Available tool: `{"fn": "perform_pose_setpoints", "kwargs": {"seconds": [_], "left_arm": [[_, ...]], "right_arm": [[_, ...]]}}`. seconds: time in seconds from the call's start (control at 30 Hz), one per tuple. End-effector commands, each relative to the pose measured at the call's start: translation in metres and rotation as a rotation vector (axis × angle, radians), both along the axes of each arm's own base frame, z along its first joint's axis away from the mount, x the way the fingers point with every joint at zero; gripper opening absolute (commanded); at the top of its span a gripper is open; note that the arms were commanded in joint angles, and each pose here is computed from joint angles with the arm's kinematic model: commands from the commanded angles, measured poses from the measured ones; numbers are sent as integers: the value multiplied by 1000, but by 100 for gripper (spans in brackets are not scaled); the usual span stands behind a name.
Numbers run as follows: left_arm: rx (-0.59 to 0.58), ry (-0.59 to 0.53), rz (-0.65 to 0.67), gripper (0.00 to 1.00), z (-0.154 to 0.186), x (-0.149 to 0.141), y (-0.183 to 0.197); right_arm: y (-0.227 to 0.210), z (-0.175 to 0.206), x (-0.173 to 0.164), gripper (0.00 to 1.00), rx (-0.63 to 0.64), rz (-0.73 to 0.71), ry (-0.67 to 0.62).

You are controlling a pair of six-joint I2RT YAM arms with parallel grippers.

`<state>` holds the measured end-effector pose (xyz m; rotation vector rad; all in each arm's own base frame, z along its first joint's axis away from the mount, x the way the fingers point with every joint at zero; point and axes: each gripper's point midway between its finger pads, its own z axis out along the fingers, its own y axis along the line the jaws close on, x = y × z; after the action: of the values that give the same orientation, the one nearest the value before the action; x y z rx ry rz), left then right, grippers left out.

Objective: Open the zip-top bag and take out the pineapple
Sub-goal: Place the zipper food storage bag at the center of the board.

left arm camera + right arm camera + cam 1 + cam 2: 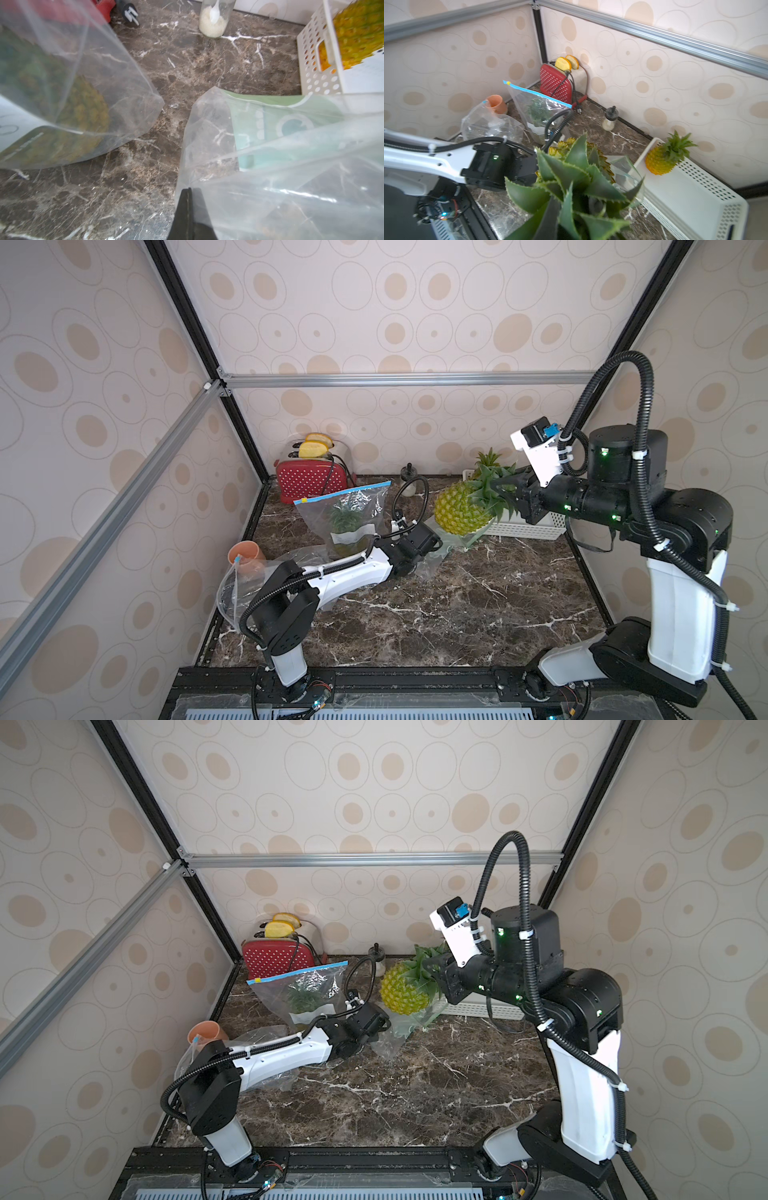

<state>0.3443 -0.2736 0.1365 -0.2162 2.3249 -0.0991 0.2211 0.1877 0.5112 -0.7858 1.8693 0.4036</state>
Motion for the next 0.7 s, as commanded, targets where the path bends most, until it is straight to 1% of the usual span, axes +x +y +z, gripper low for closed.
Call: {"fn": "perform_pose_setpoints", "kwargs": {"seconds": [0.0, 0.07, 0.1, 0.23, 0.27, 0.3, 0.37, 0.4, 0.47, 0.5, 0.67], "left_arm": [[37, 31, 73, 0, 10, -14, 29], [33, 51, 97, 0, 12, -24, 41], [47, 80, 99, 0, 10, -32, 47], [12, 159, 58, 0, 6, -44, 41], [0, 176, 41, 9, 6, -46, 37], [-14, 184, 25, 20, 8, -48, 32], [-33, 180, -6, 39, 16, -49, 22], [-40, 172, -16, 46, 24, -49, 19], [-47, 155, -31, 55, 39, -47, 15], [-49, 141, -37, 57, 49, -46, 15], [-51, 65, -54, 63, 100, -42, 19]], "right_arm": [[-31, 20, 30, 0, -88, -198, -155], [-39, 12, 45, 0, -164, -265, -162], [-44, 10, 54, 0, -200, -300, -170], [-67, 3, 84, 0, -302, -422, -184], [-75, -1, 93, 0, -330, -462, -180], [-83, -6, 102, 0, -351, -492, -166], [-99, -17, 120, 0, -364, -545, -138], [-109, -23, 131, 0, -368, -579, -126], [-127, -35, 149, 0, -338, -626, -89], [-137, -46, 161, 0, -319, -646, -62], [-183, -77, 211, 0, -215, -745, 23]]}}
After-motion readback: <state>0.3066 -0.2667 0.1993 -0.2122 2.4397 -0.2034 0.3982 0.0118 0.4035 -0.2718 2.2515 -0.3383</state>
